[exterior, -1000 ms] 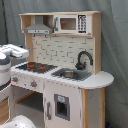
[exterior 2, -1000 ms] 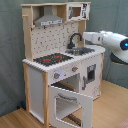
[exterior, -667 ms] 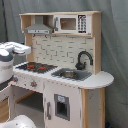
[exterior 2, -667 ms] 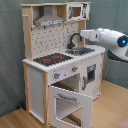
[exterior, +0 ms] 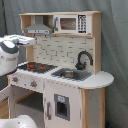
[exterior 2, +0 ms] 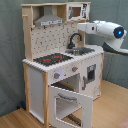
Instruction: Play with the kitchen
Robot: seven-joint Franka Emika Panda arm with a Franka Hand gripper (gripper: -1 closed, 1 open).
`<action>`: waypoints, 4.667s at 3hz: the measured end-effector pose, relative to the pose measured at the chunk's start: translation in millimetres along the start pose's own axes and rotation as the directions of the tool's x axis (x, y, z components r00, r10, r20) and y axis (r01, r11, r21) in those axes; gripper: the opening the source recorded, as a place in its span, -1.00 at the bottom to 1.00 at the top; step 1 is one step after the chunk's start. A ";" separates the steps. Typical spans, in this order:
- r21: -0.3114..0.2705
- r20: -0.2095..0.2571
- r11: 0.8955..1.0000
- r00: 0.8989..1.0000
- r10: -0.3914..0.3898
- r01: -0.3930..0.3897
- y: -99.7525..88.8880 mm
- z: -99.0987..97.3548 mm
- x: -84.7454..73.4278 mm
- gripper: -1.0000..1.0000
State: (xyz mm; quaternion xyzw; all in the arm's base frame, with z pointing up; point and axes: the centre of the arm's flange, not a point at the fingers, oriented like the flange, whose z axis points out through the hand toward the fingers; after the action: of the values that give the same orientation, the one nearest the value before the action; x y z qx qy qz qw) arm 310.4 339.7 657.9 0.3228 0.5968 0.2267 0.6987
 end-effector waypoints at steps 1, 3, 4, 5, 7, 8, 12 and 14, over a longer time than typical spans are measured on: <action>0.008 -0.016 1.000 1.000 -0.018 0.018 7.3 13.8 -19.6 1.00; -0.005 -0.072 0.999 0.997 -0.038 0.037 7.4 52.5 -62.9 1.00; 0.002 -0.094 1.000 0.995 -0.019 0.019 -10.5 83.3 -81.3 1.00; 0.001 -0.116 1.000 0.993 -0.006 0.006 -26.8 112.5 -94.4 1.00; -0.007 -0.179 1.000 0.984 -0.011 0.010 -25.9 153.2 -93.6 1.00; -0.008 -0.210 1.000 0.978 -0.013 0.012 -22.3 168.6 -80.5 1.00; -0.015 -0.199 0.998 0.978 -0.056 0.054 -9.0 214.8 -55.9 1.00; -0.035 -0.201 0.998 0.978 -0.063 0.057 1.2 214.1 -51.2 -1.00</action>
State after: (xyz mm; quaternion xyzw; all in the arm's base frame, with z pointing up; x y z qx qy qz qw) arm 510.9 266.0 711.0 0.2699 0.6708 0.2459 0.6455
